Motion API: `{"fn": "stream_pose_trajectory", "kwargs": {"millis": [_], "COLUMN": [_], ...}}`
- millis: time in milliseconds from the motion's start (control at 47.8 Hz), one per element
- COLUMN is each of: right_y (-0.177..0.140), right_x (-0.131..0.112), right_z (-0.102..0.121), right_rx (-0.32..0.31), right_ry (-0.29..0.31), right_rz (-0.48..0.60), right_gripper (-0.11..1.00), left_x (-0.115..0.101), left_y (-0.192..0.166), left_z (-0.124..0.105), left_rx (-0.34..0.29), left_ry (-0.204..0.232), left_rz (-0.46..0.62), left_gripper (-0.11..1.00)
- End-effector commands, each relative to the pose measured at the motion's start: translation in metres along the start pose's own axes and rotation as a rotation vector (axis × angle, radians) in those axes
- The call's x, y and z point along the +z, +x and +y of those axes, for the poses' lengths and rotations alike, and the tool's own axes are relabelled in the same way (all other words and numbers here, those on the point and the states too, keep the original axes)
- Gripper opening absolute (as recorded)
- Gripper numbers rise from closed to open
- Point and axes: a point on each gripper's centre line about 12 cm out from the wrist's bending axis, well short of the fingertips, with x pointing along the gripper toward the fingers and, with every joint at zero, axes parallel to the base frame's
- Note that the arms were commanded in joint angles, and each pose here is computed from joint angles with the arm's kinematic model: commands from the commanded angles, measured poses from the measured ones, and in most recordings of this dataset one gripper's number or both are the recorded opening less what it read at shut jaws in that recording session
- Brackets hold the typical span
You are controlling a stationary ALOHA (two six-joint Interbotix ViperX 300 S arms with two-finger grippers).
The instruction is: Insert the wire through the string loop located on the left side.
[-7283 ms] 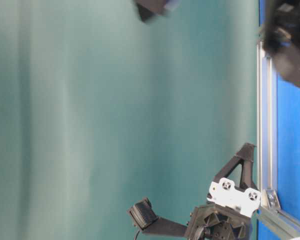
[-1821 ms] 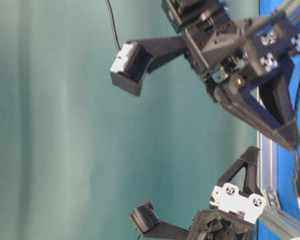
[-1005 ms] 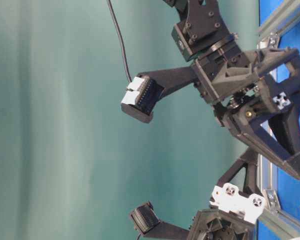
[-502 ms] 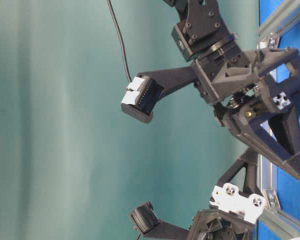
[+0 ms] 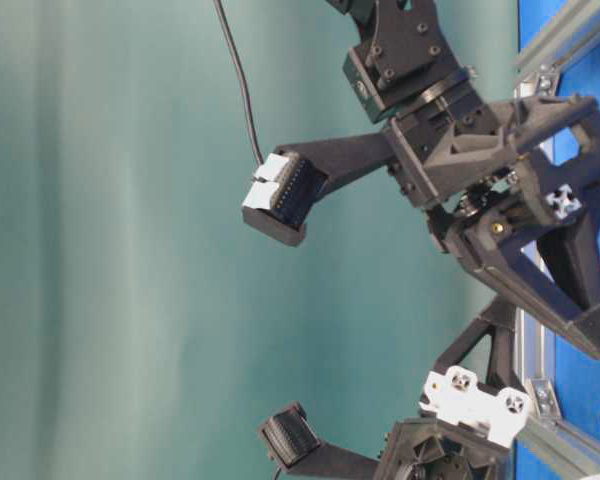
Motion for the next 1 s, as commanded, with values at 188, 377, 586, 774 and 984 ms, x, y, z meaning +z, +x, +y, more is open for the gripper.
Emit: {"fn": "stream_pose_trajectory", "kwargs": {"millis": [188, 377, 586, 774, 984], "right_y": [-0.001, 0.007, 0.022, 0.032, 0.041], "right_x": [0.014, 0.017, 0.025, 0.031, 0.033], "right_z": [0.000, 0.000, 0.000, 0.000, -0.001], "right_rx": [0.001, 0.002, 0.004, 0.005, 0.005], "right_ry": [0.002, 0.002, -0.003, -0.007, -0.008], "right_rz": [-0.044, -0.055, -0.076, -0.093, -0.101], "right_gripper": [0.00, 0.00, 0.00, 0.00, 0.00], "left_x": [0.016, 0.016, 0.016, 0.016, 0.018], "left_y": [-0.002, -0.002, -0.002, -0.002, -0.001], "left_z": [-0.002, -0.002, -0.002, -0.002, -0.003], "left_rx": [-0.008, -0.007, -0.008, -0.008, -0.009], "left_ry": [-0.001, -0.002, -0.001, -0.001, -0.001], "left_rz": [-0.052, -0.053, -0.055, -0.055, -0.059], "left_gripper": [0.00, 0.00, 0.00, 0.00, 0.00]}}
